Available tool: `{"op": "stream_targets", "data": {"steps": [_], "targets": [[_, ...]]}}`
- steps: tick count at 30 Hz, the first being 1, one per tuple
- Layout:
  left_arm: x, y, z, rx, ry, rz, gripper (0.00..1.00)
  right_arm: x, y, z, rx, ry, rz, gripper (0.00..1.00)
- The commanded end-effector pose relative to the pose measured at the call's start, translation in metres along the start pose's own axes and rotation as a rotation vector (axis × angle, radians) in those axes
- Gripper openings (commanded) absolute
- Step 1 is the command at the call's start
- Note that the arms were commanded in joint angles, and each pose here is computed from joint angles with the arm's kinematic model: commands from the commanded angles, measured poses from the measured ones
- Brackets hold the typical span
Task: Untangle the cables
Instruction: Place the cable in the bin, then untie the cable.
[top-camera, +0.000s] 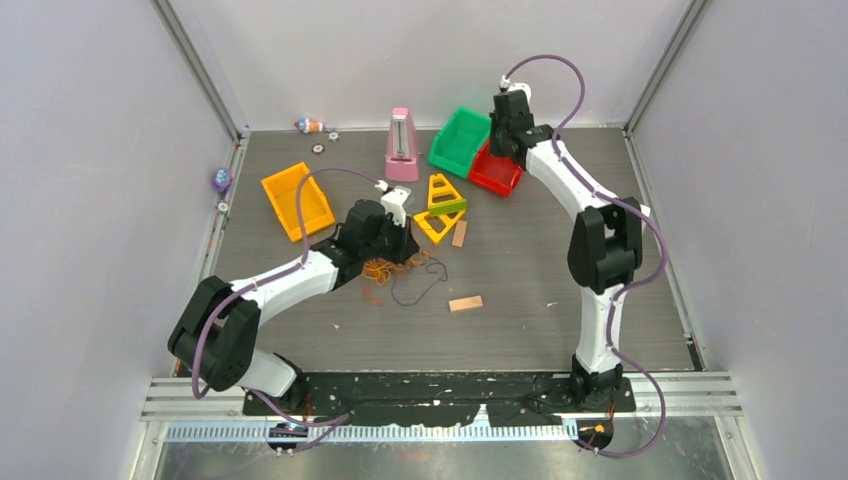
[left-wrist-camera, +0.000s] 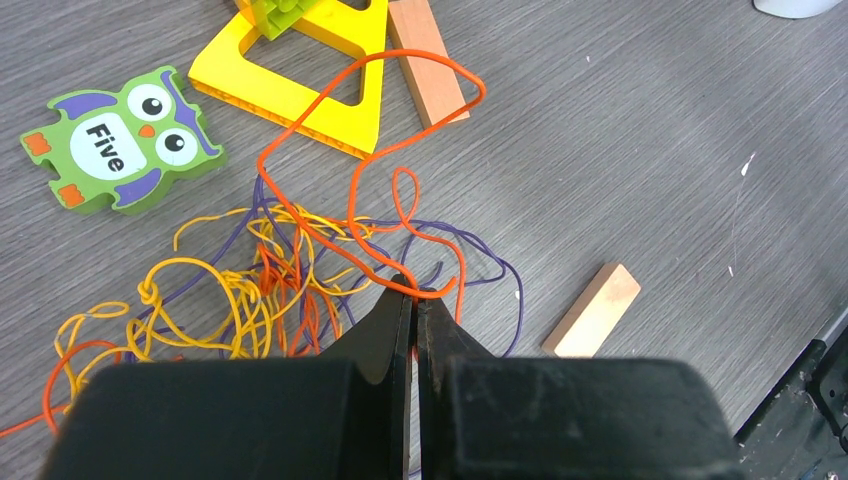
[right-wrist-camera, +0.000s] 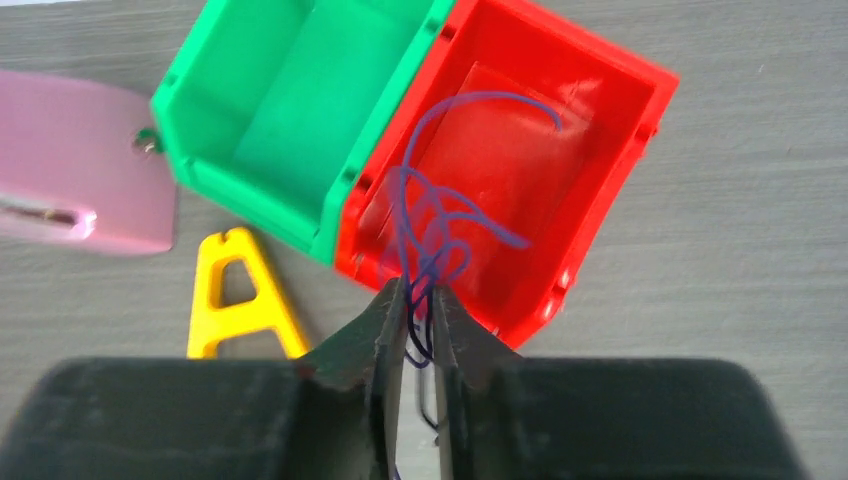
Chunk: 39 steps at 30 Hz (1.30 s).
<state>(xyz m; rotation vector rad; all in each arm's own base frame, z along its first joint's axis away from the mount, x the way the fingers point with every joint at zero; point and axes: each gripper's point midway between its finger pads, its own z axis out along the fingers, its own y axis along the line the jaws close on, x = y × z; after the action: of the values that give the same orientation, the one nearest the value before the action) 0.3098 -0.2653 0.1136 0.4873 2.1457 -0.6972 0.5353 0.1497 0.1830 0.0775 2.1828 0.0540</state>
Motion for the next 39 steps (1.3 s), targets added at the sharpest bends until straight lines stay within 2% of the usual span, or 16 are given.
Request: {"op": "stream_targets", "data": {"steps": [1,2,3,5,10,15,16,17,18,19,20,21,23,27,32,39], "targets": [[-0.020,-0.008,-0.005,0.034,-0.072,0.034,0.00,-0.029,-0.011,0.019,0.023,-0.011,0.051,0.53],[-0.020,-0.008,-0.005,0.034,-0.071,0.034,0.00,-0.034,-0.013,0.025,0.027,-0.016,0.059,0.67],[-0.020,-0.008,-0.005,0.034,-0.072,0.035,0.00,-0.033,-0.016,0.025,0.039,-0.008,0.063,0.89],[-0.020,-0.007,-0.005,0.030,-0.072,0.036,0.00,-0.040,-0.018,0.021,0.041,-0.023,0.050,0.98],[-0.021,-0.009,-0.005,0.039,-0.073,0.037,0.00,-0.029,-0.010,-0.008,-0.063,-0.009,0.003,1.00],[-0.023,-0.016,-0.007,0.077,-0.089,0.044,0.00,0.021,0.013,-0.054,-0.302,0.047,-0.044,0.99],[-0.024,-0.020,-0.009,0.096,-0.094,0.047,0.00,0.017,0.017,-0.068,-0.339,0.019,-0.048,0.97],[-0.025,-0.024,-0.010,0.118,-0.100,0.050,0.00,0.047,0.021,-0.071,-0.383,0.074,-0.057,0.96],[-0.027,-0.029,-0.013,0.145,-0.110,0.054,0.00,0.041,0.025,-0.085,-0.414,0.033,-0.057,0.96],[-0.027,-0.033,-0.014,0.167,-0.120,0.053,0.00,0.070,0.029,-0.088,-0.443,0.083,-0.066,0.95],[-0.030,-0.037,-0.016,0.182,-0.131,0.045,0.00,0.064,0.035,-0.102,-0.477,0.036,-0.065,0.95],[-0.033,-0.041,-0.019,0.194,-0.133,0.029,0.00,0.092,0.037,-0.105,-0.491,0.079,-0.073,0.94],[-0.041,-0.051,-0.029,0.221,-0.130,0.003,0.00,0.111,0.041,-0.118,-0.514,0.074,-0.069,0.92],[-0.071,-0.083,-0.061,0.283,-0.161,0.013,0.00,0.145,0.050,-0.145,-0.587,0.063,-0.026,0.90],[-0.118,-0.123,-0.102,0.347,-0.203,0.008,0.00,0.171,0.080,-0.175,-0.738,-0.029,-0.006,0.89],[-0.196,-0.177,-0.160,0.531,-0.326,-0.075,0.00,0.158,0.112,-0.218,-0.926,-0.223,-0.024,0.90]]}}
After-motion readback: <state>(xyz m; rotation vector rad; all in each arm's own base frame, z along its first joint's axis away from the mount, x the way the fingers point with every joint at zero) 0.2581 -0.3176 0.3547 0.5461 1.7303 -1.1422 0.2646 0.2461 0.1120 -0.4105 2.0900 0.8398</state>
